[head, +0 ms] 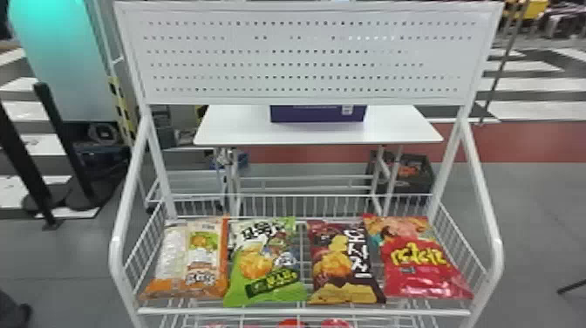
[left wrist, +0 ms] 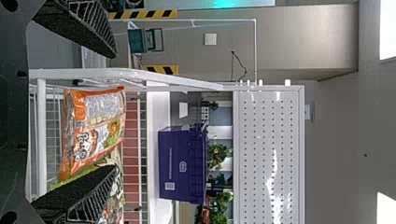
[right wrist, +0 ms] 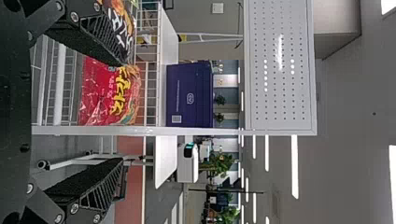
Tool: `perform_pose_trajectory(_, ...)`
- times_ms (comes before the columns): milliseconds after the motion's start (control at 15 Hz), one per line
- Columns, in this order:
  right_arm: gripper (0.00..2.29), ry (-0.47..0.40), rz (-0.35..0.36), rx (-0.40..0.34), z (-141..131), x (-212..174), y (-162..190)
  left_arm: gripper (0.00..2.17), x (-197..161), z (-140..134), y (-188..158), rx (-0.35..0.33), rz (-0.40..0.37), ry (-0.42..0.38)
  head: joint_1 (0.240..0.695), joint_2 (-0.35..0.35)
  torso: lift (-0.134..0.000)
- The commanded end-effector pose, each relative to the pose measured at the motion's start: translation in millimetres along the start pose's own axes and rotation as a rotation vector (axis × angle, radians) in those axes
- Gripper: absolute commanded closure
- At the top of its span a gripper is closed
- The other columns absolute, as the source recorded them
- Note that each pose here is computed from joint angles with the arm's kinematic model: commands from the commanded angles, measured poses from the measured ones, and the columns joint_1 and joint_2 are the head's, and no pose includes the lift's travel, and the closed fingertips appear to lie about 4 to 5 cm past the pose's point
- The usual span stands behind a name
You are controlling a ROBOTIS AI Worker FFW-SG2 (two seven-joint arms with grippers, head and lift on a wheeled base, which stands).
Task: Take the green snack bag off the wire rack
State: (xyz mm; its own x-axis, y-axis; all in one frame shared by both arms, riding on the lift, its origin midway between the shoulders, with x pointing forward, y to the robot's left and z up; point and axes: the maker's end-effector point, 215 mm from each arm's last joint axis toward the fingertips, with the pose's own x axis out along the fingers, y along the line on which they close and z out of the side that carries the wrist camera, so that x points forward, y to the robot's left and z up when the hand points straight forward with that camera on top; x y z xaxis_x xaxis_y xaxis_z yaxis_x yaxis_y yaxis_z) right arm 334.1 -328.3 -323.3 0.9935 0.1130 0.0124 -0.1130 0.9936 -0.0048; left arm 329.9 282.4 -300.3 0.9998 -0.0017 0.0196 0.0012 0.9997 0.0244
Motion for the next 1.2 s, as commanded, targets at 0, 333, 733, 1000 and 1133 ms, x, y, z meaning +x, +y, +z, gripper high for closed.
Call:
perform_pose_trajectory(0, 0.17, -0.001, 0.000, 0.001, 0, 0, 0, 0.04, 0, 0, 0, 0.000, 0.000, 0.000, 0.499, 0.000, 0.000)
perform_pose_trajectory(333, 0.17, -0.004, 0.002, -0.001, 1, 0, 0, 0.04, 0, -2, 0, 0.003, 0.000, 0.005, 0.499, 0.000, 0.000)
perform_pose_trajectory(733, 0.17, -0.008, 0.000, 0.004, 2, 0, 1, 0.04, 19, -26, -25, 0.006, -0.045, 0.048, 0.499, 0.000, 0.000)
perform_pose_trajectory(1000, 0.17, -0.006, 0.001, 0.009, -1, -1, 6, 0.04, 67, -44, -97, -0.002, -0.143, 0.078, 0.499, 0.000, 0.000)
perform_pose_trajectory(1133, 0.17, -0.004, -0.001, 0.010, -1, -1, 6, 0.04, 94, -60, -127, -0.012, -0.169, 0.118, 0.499, 0.000, 0.000)
